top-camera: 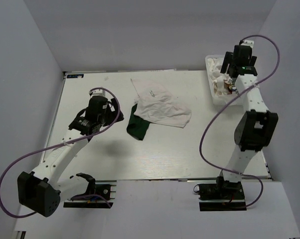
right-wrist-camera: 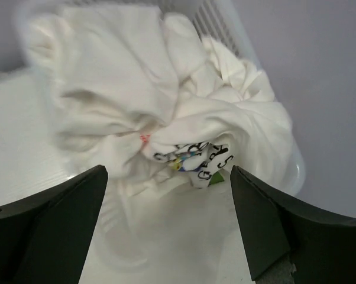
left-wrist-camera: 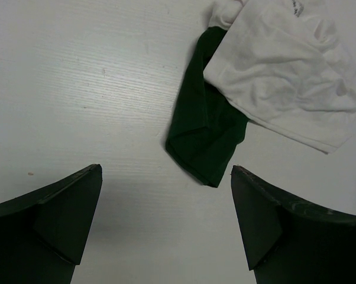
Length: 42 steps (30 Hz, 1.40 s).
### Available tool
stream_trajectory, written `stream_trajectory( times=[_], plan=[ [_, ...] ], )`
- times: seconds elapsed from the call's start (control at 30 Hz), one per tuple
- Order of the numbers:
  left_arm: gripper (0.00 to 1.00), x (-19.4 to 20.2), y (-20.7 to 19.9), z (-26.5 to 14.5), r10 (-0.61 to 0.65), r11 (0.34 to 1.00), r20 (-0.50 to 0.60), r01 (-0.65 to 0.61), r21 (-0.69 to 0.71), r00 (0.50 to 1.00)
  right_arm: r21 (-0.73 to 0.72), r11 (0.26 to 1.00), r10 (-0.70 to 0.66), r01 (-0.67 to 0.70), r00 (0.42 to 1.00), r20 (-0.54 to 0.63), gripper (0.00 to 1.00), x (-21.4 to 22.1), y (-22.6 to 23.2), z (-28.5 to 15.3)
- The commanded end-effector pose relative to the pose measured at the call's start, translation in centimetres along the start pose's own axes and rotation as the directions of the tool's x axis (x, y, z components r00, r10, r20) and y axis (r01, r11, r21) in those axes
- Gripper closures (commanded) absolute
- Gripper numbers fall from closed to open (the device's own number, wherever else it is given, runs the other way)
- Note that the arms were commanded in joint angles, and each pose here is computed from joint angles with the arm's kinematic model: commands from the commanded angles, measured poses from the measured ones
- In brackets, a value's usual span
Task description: Fold and stack the t-shirts
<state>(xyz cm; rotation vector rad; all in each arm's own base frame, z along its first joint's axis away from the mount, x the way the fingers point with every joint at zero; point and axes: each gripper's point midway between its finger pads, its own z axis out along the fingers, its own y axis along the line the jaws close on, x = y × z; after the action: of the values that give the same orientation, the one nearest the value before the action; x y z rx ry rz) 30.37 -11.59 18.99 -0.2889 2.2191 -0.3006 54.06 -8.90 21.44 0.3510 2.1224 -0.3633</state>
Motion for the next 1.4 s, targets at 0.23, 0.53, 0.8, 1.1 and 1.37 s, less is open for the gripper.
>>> stream_trajectory(
  times=[0.23,0.53,0.8,1.1,1.37],
  plan=[
    [0.00,7.1,-2.9,5.1,0.103,0.983,-0.261,-0.058,0.175,0.960,-0.388,0.920,0.125,-0.056,0.980,0.154,0.10,1.8,7.8,-18.0],
    [0.10,9.9,-3.7,9.6,0.156,0.978,-0.345,-0.094,0.188,0.926,-0.575,0.817,-0.016,-0.041,0.995,-0.094,0.10,16.9,14.3,-19.4],
    [0.39,12.5,-2.5,12.2,0.156,0.984,-0.414,-0.106,0.141,0.897,-0.545,0.838,-0.124,-0.024,0.964,-0.234,0.10,22.8,17.2,-16.5],
    [1.00,10.8,-3.2,13.9,0.173,0.984,-0.396,-0.138,0.114,0.902,-0.439,0.897,-0.203,0.055,0.932,-0.299,0.24,25.9,18.8,-12.3],
    [1.00,1.1,-5.0,10.1,0.169,0.983,-0.133,-0.158,0.090,0.977,-0.374,0.921,-0.197,0.107,0.957,-0.211,1.00,21.3,18.4,-12.0]
  ],
)
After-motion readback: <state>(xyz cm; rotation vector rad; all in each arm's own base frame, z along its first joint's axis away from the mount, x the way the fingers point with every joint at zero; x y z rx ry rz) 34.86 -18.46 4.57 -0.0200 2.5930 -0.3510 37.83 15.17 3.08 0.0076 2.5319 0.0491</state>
